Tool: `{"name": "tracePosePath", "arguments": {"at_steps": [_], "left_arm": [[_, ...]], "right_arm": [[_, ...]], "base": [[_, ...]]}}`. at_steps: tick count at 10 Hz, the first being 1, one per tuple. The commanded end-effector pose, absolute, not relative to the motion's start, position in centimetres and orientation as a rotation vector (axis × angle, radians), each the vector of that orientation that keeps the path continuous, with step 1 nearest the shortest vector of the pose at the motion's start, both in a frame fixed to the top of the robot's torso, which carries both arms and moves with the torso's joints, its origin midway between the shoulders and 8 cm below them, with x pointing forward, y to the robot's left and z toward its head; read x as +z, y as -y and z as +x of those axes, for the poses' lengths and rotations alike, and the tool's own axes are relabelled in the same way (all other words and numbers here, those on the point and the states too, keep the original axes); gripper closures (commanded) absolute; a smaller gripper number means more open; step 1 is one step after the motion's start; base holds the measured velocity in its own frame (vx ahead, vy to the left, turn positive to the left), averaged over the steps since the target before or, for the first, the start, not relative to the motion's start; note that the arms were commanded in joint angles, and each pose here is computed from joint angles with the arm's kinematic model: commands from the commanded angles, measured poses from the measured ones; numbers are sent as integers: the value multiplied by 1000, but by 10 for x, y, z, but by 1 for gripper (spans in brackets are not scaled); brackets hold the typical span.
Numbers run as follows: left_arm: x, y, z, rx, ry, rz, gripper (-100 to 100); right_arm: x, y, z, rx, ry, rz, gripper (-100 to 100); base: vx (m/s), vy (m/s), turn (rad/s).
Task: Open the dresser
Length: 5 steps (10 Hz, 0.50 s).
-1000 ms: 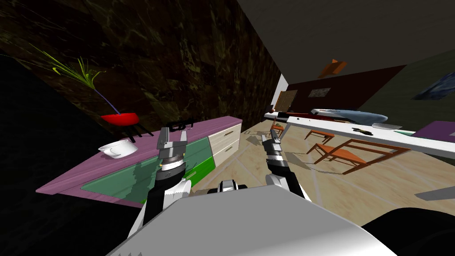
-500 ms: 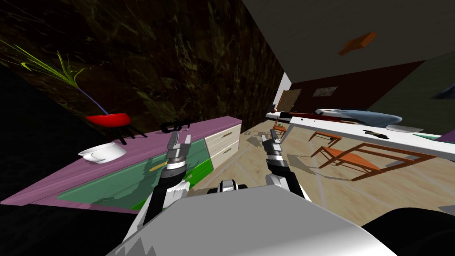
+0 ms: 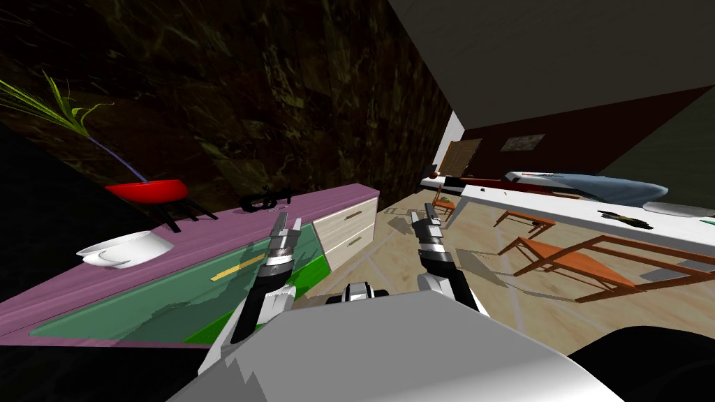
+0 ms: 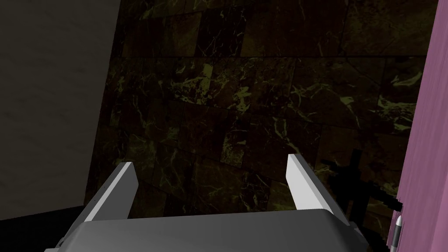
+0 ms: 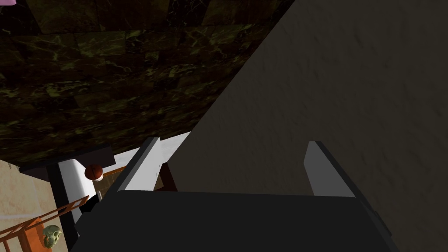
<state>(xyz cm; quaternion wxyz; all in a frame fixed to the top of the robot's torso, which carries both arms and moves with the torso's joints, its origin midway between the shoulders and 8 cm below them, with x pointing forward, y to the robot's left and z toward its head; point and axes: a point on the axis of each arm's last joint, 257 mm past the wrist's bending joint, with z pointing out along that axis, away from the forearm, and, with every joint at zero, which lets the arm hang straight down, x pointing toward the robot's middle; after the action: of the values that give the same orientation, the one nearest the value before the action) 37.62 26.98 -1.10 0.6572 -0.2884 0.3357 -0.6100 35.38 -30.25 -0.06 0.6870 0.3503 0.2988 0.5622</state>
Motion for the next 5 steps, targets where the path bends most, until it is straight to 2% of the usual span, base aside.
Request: {"name": "tracePosePath", "arguments": {"at_steps": [1,4,5], "left_arm": [[-38,-283,388,-1356,-791,-717,-100],[-58,-294,395,-1337,-809,-764,-100],[-76,-305,401,-1318,-824,-809,-100]], "right_arm": [[-1,302,354,1259,-669,784,0],[-1,302,354,1259,-669,784,0],[-1,302,354,1259,-669,784,0]], "base": [[150,-159,57],[68,-79,31],[133,-157,88]]}}
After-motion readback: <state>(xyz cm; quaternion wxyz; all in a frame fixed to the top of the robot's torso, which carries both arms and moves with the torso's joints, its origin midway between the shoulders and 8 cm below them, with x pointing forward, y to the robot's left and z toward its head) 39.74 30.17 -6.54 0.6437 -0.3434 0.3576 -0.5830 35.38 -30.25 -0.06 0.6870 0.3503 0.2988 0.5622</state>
